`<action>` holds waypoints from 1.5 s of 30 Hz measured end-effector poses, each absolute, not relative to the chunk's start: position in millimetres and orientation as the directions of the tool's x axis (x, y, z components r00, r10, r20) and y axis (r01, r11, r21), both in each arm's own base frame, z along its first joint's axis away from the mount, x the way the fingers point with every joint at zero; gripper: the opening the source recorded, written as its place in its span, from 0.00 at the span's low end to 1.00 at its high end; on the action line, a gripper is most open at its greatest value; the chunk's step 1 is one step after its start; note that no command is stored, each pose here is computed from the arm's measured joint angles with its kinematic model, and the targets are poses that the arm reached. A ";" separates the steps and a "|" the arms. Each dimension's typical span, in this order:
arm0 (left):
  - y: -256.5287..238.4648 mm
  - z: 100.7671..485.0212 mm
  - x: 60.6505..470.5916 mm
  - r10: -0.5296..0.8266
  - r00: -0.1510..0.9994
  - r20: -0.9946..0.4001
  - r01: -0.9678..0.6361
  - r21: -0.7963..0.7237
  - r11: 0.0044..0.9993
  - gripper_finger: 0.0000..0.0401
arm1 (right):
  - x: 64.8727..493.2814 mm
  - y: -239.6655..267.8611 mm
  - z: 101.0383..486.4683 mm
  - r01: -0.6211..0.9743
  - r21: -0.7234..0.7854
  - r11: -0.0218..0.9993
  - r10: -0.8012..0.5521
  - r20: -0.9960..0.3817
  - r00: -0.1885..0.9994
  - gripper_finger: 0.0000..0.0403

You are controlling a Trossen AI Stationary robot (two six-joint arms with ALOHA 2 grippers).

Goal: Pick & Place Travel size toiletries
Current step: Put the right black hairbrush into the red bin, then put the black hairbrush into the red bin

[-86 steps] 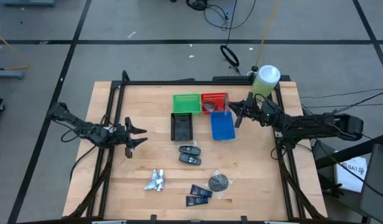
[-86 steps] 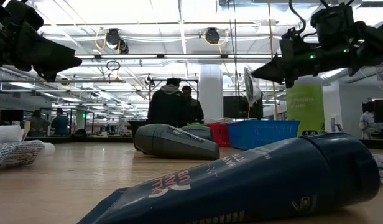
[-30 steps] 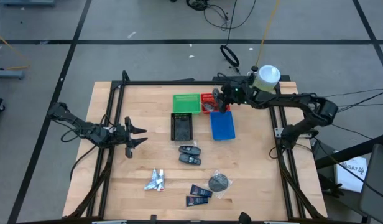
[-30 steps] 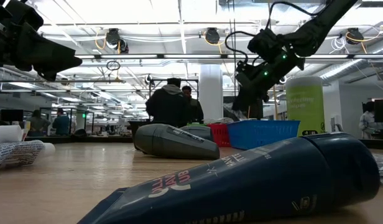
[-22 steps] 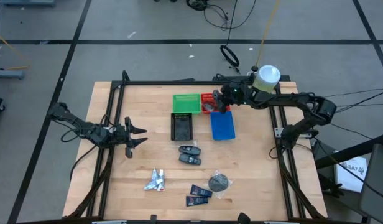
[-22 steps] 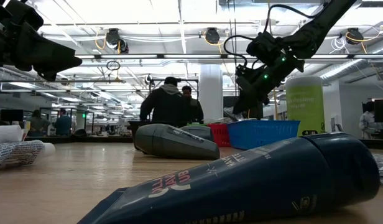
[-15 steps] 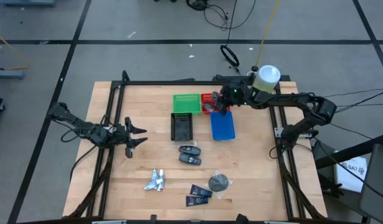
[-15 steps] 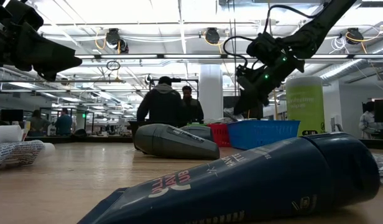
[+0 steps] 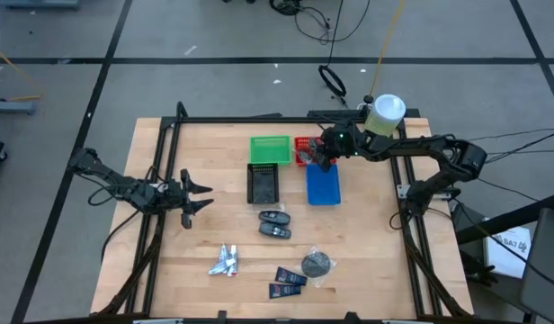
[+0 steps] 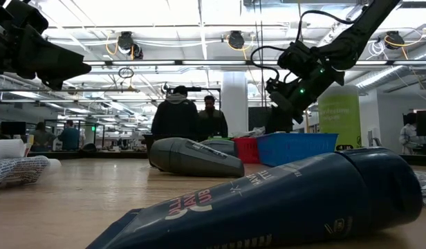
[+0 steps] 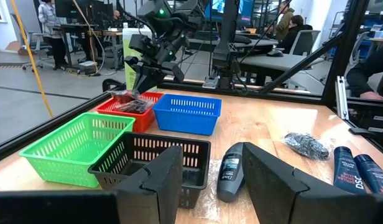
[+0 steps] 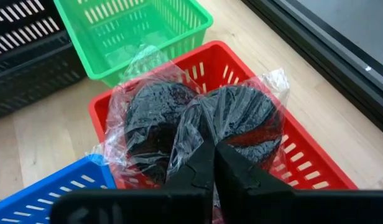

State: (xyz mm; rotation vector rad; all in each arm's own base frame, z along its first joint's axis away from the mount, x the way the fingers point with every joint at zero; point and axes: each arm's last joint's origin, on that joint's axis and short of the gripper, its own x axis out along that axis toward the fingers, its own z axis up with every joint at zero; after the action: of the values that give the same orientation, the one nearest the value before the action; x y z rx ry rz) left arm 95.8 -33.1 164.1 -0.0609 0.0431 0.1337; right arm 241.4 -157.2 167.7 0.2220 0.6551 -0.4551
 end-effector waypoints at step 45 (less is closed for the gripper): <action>-33.0 164.1 95.8 0.136 0.990 -0.047 -0.138 -0.046 0.989 0.41 | 265.6 -1.5 254.2 -0.249 0.038 0.968 0.251 -0.221 0.942 0.39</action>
State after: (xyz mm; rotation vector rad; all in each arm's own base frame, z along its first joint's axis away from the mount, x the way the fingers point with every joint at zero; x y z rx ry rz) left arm 95.8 -33.0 164.1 -0.0492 0.0440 0.1372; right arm 265.6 -1.5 254.2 0.0098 0.2264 0.2550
